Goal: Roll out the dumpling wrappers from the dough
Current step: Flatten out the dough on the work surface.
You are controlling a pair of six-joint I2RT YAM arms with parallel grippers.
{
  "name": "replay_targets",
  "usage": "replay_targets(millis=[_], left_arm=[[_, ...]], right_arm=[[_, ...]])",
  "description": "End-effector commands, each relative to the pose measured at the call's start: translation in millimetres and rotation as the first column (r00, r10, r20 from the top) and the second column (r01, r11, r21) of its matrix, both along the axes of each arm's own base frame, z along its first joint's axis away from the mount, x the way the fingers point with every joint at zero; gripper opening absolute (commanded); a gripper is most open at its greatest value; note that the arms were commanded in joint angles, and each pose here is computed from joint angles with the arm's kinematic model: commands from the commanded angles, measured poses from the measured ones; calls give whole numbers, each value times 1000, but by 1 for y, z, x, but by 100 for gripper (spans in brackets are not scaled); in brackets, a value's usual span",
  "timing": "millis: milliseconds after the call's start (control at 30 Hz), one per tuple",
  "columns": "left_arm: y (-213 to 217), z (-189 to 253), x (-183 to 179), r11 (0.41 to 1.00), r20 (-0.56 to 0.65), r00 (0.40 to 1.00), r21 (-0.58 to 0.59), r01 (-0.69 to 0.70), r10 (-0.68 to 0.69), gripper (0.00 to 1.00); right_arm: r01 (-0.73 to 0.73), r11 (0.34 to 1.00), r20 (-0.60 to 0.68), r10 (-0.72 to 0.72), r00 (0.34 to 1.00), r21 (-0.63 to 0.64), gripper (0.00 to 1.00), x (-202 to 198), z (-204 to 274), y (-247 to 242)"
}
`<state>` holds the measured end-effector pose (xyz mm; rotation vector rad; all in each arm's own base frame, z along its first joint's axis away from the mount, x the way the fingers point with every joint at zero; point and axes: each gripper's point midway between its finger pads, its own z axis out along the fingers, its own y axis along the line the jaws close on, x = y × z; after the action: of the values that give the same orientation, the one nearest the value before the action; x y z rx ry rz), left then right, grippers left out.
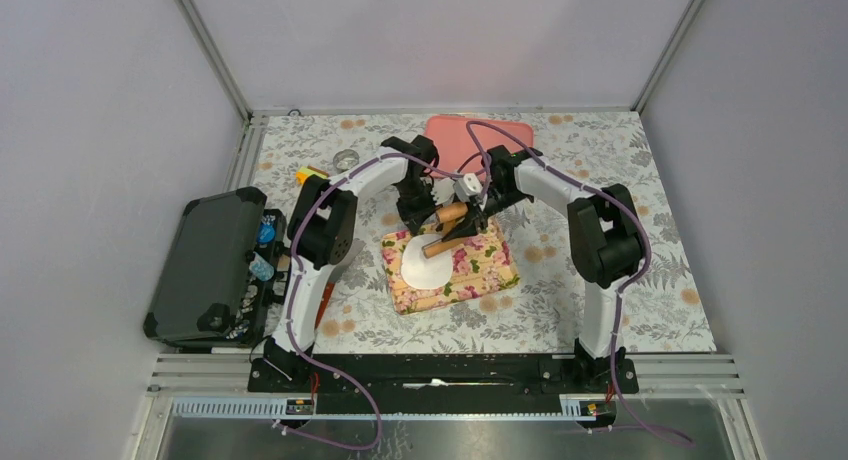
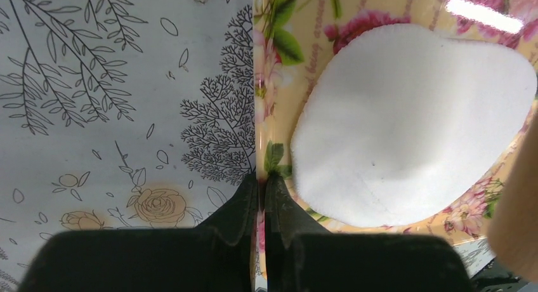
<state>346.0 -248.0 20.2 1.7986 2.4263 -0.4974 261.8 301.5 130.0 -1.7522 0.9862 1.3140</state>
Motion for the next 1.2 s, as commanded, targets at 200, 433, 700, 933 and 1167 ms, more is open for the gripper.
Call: replay_targets(millis=[200, 433, 700, 933, 1167], left_arm=[[-13, 10, 9, 996, 79, 995, -56, 72, -68, 0], [-13, 7, 15, 999, 94, 996, -48, -3, 8, 0], [13, 36, 54, 946, 133, 943, -160, -282, 304, 19], [49, 98, 85, 823, 197, 820, -333, -460, 537, 97], [99, 83, 36, 672, 123, 664, -235, -703, 738, 99]], right_arm=[[-87, 996, -32, 87, 996, -2, 0, 3, -28, 40], [-80, 997, -72, 78, 994, -20, 0, -10, -26, 32], [25, 999, -163, -19, 986, 39, 0, -26, 30, -3], [91, 993, -181, -77, 980, 72, 0, -15, 59, -17], [135, 986, -361, -160, 919, -93, 0, -12, 66, -21]])
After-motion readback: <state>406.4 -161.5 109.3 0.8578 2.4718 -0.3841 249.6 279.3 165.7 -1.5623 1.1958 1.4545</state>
